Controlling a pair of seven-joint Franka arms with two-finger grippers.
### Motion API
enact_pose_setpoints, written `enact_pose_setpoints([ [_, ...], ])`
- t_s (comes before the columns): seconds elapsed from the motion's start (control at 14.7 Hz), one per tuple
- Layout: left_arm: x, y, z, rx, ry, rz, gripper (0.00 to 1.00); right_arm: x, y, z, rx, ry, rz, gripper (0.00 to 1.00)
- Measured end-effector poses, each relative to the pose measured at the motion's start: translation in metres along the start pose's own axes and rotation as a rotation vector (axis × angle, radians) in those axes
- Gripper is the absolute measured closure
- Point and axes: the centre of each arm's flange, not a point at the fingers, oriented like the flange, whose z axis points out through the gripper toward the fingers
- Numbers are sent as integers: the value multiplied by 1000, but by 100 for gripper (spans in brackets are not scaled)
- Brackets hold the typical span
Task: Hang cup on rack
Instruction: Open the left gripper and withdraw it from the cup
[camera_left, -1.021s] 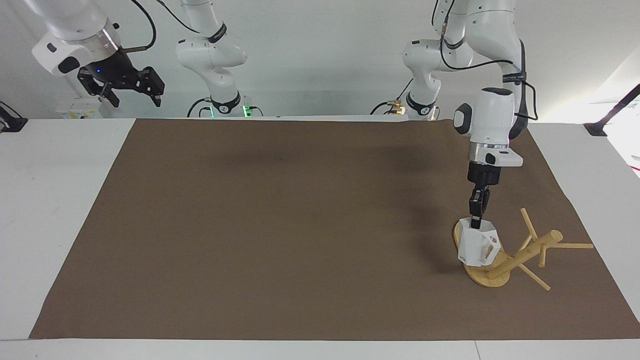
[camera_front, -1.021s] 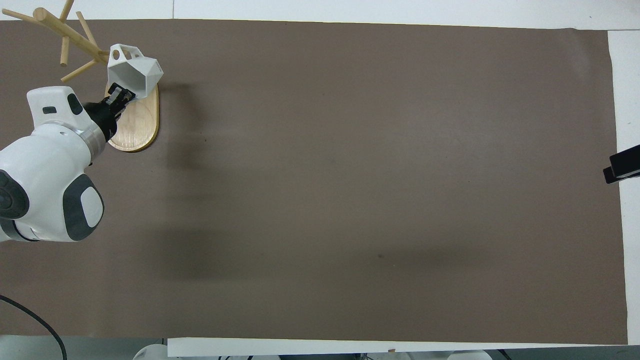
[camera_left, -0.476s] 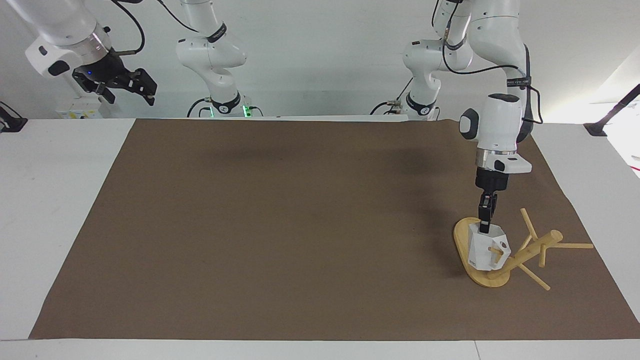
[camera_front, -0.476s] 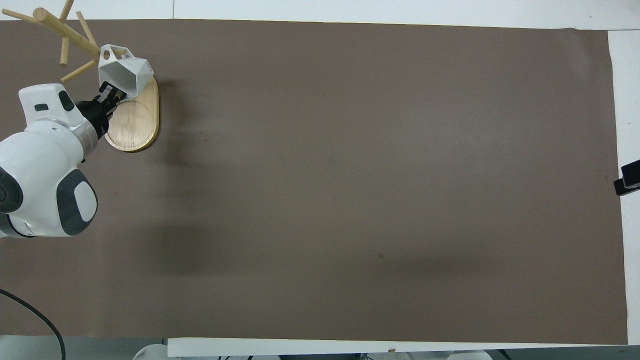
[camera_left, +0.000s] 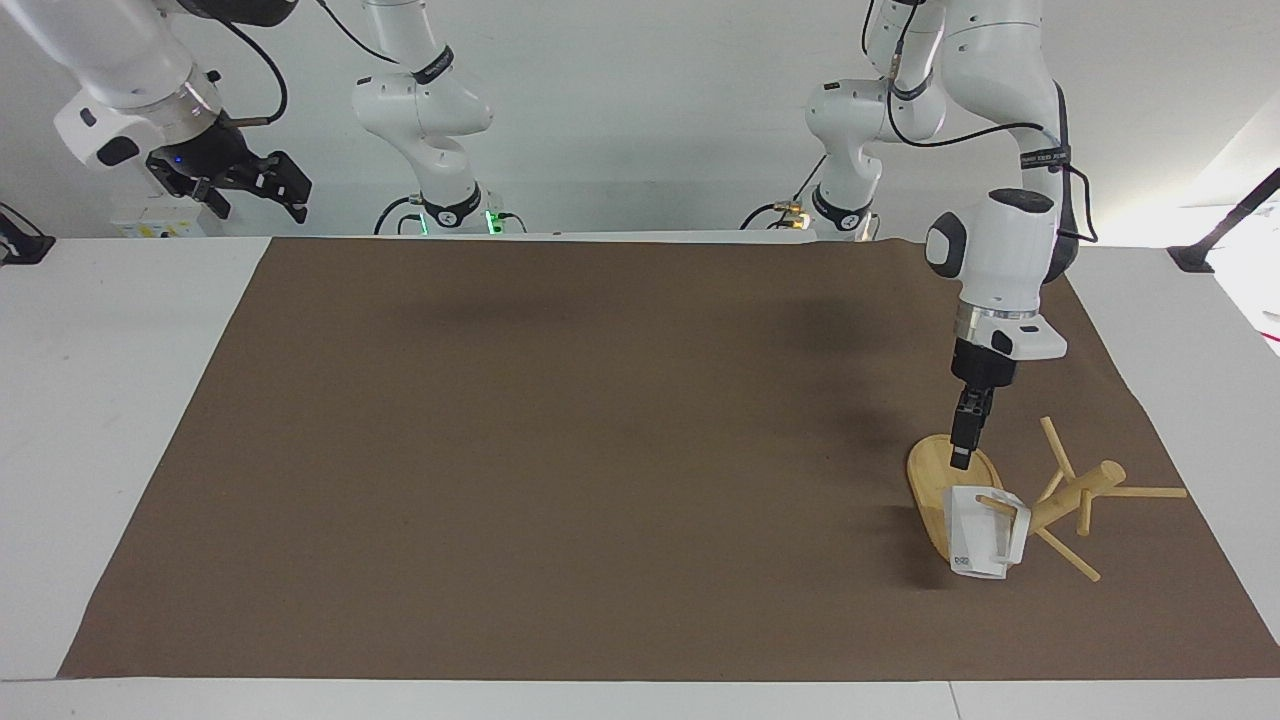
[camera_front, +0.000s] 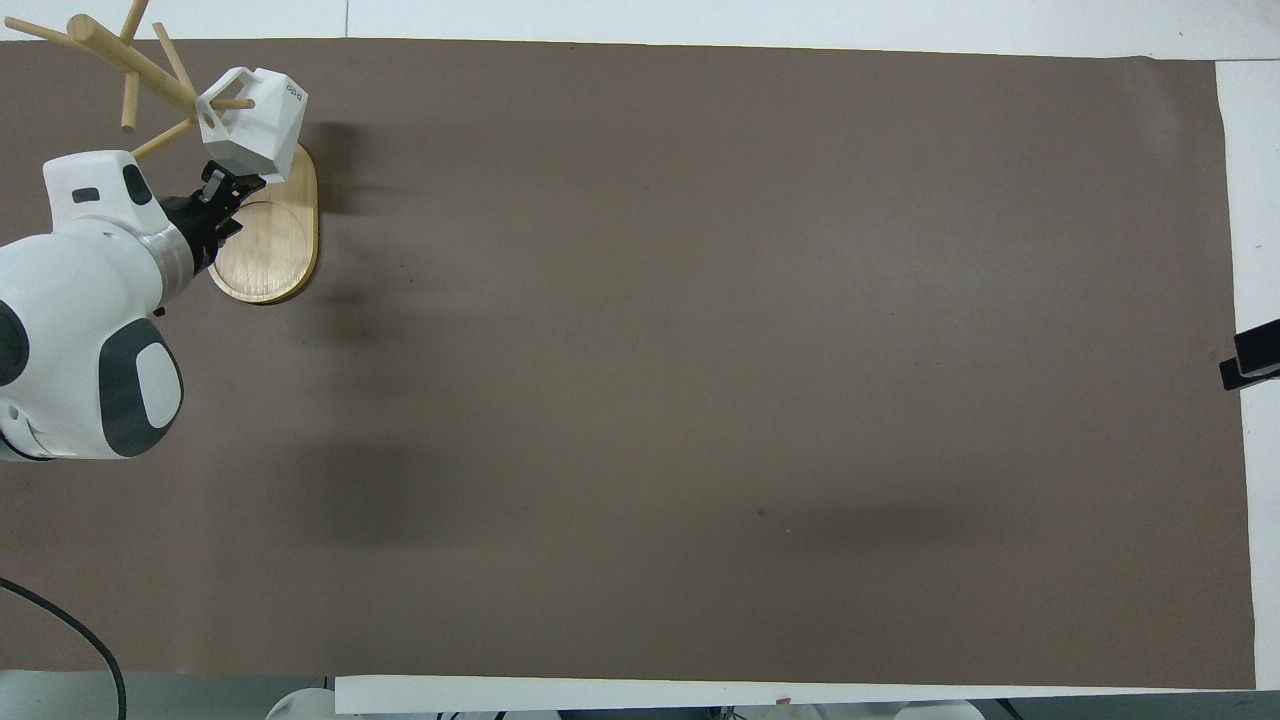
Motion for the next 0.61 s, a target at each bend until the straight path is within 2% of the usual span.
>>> enact_pose_setpoints([
  [0.14, 2, 1, -23, 78, -57, 23, 1, 1, 0, 2, 0, -1, 0, 0],
  [0.41, 20, -8, -106, 246, -212, 195, 0, 1, -3, 4, -1, -6, -7, 0],
  [0.61, 52, -15, -172, 317, -370, 464, 0, 2, -5, 5, -2, -8, -11, 0],
])
